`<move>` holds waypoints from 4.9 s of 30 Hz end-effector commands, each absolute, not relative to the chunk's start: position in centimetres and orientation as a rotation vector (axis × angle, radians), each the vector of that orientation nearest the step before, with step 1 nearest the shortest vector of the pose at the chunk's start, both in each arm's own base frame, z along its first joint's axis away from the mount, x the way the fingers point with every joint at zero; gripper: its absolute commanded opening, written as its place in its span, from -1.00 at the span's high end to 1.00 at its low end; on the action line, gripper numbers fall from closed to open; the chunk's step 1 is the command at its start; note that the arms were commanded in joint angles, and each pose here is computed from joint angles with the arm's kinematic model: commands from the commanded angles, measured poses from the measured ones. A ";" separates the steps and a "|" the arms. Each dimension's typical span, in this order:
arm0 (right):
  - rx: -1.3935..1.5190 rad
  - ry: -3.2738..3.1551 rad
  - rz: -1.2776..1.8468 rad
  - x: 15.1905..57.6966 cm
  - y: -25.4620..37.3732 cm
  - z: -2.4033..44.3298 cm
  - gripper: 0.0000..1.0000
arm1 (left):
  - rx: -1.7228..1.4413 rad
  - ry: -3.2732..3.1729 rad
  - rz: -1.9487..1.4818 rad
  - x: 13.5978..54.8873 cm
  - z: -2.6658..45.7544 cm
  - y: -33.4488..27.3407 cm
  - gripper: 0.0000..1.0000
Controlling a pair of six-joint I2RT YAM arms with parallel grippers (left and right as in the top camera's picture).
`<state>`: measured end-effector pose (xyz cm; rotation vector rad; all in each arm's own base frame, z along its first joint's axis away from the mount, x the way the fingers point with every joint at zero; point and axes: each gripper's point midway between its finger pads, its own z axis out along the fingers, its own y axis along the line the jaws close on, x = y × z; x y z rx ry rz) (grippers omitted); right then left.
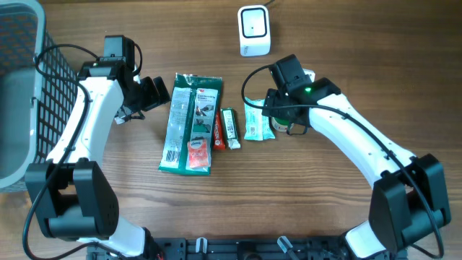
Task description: Scan the item barcode
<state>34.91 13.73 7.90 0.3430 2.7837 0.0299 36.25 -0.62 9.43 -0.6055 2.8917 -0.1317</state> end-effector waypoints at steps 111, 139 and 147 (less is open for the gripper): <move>0.038 3.139 -0.104 32.9 10.7 2.3 -0.83 | -0.625 2.904 -0.135 36.1 8.9 -0.6 -1.00; 0.074 3.134 -0.082 32.8 10.8 1.8 -0.33 | -0.625 2.904 -0.135 36.1 8.9 -0.6 -1.00; -0.042 3.080 0.639 31.8 18.3 11.9 0.35 | -0.625 2.904 -0.135 36.1 8.9 -0.6 -1.00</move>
